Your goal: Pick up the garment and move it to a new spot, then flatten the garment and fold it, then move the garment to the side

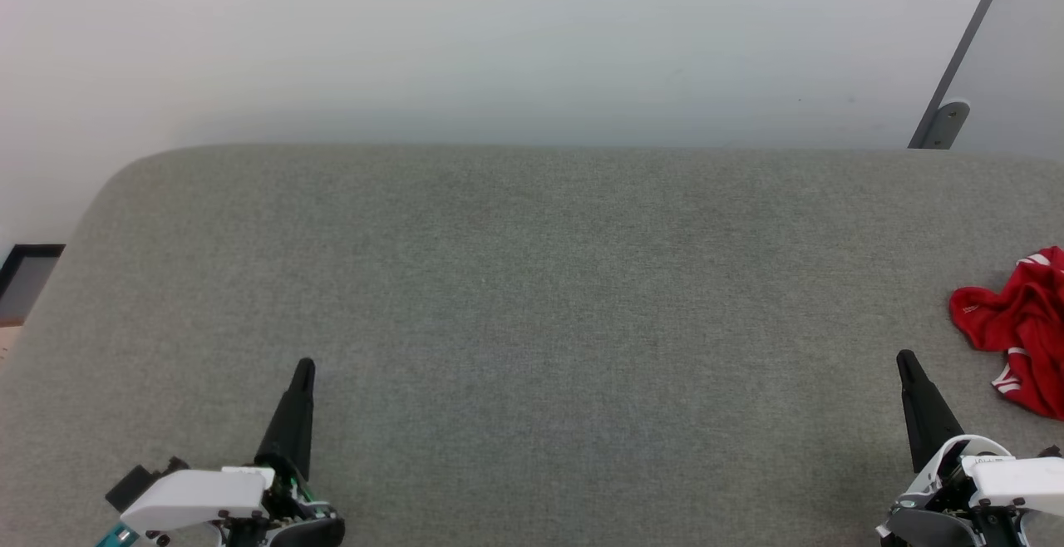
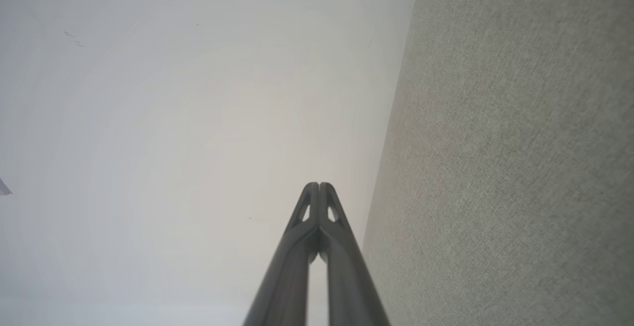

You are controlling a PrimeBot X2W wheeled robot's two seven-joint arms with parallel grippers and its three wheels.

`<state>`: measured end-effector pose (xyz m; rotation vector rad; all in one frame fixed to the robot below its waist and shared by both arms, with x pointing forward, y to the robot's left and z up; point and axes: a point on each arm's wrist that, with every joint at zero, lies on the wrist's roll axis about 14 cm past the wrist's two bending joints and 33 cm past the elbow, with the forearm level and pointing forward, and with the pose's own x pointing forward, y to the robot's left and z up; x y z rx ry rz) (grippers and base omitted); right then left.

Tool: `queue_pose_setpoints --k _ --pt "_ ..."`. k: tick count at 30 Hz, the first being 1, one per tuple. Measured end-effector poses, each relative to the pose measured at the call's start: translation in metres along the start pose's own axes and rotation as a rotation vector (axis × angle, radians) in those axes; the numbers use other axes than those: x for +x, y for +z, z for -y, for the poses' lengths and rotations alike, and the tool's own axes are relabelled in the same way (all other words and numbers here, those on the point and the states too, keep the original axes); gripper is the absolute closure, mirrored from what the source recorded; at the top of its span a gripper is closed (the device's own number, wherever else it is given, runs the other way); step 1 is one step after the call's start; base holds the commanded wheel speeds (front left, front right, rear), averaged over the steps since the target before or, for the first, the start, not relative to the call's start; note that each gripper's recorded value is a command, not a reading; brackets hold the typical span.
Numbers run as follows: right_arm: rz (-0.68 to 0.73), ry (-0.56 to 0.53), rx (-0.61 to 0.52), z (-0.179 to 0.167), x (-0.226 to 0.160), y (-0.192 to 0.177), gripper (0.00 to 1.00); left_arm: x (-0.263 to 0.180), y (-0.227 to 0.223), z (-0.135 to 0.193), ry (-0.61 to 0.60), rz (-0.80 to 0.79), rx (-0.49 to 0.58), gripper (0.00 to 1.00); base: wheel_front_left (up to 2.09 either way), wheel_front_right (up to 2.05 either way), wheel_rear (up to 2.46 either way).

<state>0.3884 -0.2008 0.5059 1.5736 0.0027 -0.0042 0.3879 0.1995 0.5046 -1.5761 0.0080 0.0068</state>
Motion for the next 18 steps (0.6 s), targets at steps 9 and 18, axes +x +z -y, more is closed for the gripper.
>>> queue_pose_setpoints --k 9,18 --pt "0.000 0.000 0.000 0.0000 0.0000 0.0000 1.00 0.0000 0.0000 0.0000 0.000 0.000 0.000 1.00 0.00 0.00 0.00" --pt "0.000 0.000 0.000 0.0000 0.0000 0.0000 1.00 0.0000 -0.0001 0.0000 0.000 0.000 0.000 1.00 0.00 0.00 0.00"
